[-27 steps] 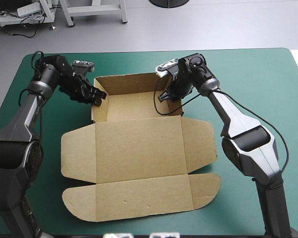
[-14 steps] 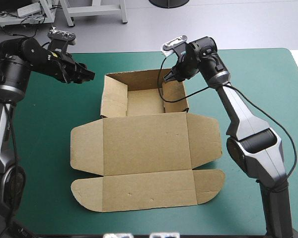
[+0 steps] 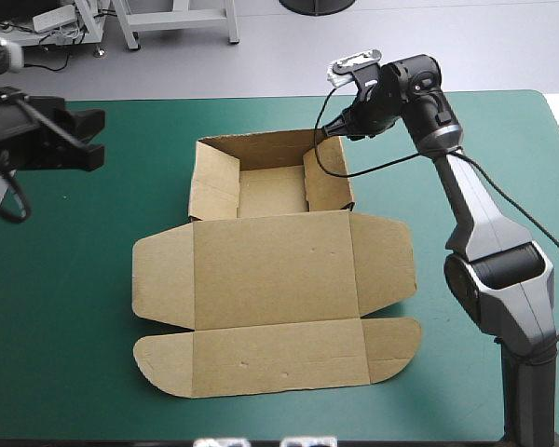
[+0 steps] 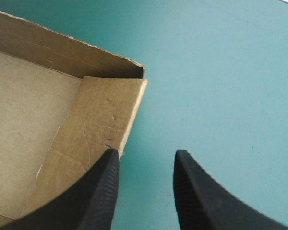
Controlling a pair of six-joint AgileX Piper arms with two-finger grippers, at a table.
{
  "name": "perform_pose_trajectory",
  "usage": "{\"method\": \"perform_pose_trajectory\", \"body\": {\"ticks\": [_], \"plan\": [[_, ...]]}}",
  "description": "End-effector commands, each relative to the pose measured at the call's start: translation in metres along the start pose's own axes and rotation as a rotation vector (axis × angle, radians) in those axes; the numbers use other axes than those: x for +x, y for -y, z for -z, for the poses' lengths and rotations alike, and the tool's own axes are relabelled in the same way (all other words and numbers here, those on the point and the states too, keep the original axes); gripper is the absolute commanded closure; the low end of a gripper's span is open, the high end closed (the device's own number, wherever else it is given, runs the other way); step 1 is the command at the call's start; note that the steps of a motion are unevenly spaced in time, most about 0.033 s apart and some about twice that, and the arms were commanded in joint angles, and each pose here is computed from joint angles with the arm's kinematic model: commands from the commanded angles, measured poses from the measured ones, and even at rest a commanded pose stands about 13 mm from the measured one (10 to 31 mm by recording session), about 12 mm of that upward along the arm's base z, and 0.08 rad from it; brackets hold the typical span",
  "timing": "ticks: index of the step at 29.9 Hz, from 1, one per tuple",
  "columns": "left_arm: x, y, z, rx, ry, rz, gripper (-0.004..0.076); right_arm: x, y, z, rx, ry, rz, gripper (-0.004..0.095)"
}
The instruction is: Fold the box
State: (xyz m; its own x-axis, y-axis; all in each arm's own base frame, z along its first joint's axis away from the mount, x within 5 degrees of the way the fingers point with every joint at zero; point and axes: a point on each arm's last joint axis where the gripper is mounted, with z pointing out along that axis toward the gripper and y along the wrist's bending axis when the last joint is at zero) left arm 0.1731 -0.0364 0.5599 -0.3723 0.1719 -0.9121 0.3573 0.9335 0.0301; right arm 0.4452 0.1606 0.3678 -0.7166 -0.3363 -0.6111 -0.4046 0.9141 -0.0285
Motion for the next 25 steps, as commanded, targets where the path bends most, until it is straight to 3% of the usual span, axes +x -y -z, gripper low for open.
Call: {"method": "perform_pose_trajectory", "body": {"ticks": [1,8,25], "plan": [[0.003,0.017,0.057,0.005,0.107,-0.030,0.0347,-0.004,0.005,0.031,-0.047,0.057,-0.024,0.0558],[0.033,0.020,0.107,-0.151,0.145,-0.052,0.0350,0.005,0.000,0.005,-0.113,-0.012,-0.037,0.0558],[0.140,0.000,0.042,-0.296,-0.257,0.018,0.0354,0.015,-0.010,-0.044,-0.240,-0.097,-0.065,0.0574]]}}
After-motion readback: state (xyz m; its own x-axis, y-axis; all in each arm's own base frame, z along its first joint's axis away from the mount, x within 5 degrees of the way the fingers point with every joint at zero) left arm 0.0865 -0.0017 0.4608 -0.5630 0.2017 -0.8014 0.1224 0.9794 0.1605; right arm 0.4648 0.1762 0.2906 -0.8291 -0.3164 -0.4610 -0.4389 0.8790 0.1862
